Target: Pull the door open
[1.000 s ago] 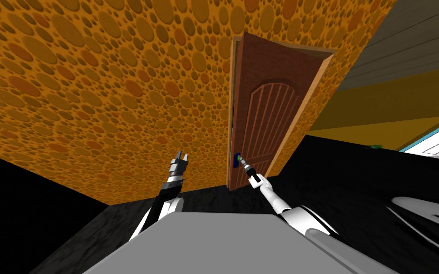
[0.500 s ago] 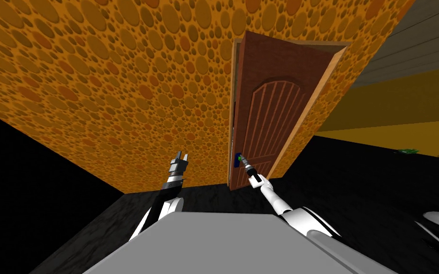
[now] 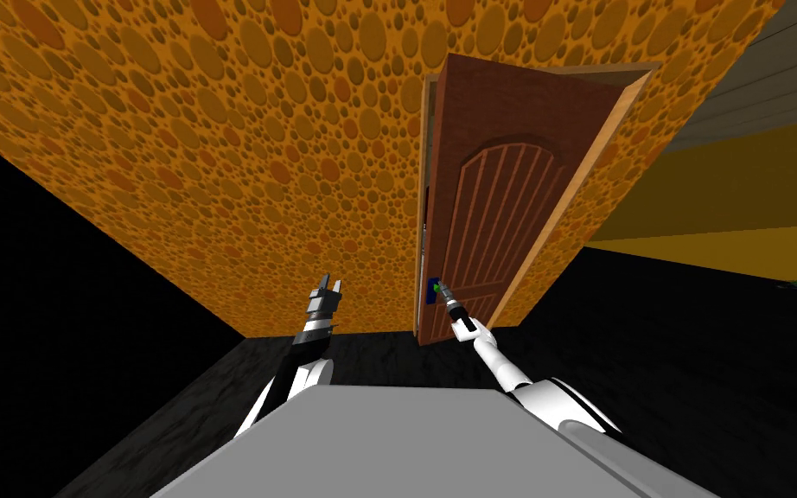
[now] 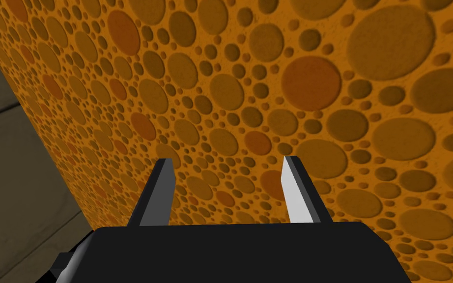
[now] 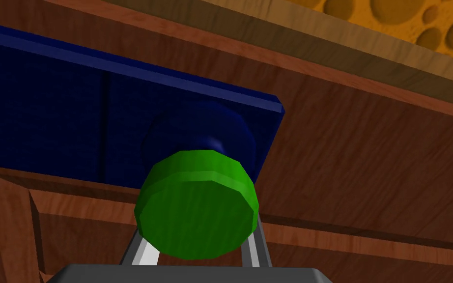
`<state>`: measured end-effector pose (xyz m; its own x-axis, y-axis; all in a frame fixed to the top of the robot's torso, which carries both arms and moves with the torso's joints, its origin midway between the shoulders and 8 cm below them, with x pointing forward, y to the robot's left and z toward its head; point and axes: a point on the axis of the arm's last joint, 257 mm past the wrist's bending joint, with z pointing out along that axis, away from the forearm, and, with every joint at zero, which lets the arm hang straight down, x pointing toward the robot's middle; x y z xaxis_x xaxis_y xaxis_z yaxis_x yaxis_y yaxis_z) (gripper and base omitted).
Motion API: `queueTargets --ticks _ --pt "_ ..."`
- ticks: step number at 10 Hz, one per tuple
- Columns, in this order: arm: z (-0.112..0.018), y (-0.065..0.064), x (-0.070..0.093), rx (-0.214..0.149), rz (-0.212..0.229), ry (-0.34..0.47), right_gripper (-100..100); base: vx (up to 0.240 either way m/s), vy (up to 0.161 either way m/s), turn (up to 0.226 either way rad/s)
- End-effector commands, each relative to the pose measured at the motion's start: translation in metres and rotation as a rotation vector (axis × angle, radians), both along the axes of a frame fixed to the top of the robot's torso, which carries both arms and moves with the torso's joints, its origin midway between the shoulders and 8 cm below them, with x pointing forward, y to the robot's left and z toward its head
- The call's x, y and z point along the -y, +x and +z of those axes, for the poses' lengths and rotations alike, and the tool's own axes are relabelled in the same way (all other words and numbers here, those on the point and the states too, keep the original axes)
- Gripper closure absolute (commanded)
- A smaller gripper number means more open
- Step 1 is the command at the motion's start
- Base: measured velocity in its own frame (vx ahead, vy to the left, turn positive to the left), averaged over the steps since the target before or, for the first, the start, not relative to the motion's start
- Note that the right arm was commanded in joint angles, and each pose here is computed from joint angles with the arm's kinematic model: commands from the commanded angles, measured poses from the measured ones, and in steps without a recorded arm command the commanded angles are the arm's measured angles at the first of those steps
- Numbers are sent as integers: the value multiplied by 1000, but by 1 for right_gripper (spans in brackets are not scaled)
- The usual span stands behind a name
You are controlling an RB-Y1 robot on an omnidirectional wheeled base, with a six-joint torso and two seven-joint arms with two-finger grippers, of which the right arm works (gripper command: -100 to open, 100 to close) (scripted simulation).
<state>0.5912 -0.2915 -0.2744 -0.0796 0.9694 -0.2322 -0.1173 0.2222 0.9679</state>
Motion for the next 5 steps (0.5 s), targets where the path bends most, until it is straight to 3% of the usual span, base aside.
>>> queueTargets --ticks 1,5 --pt "5 2 -3 5 -3 94 100 -67 -55 140" --pt "5 2 6 -4 -23 225 100 -56 -45 100"
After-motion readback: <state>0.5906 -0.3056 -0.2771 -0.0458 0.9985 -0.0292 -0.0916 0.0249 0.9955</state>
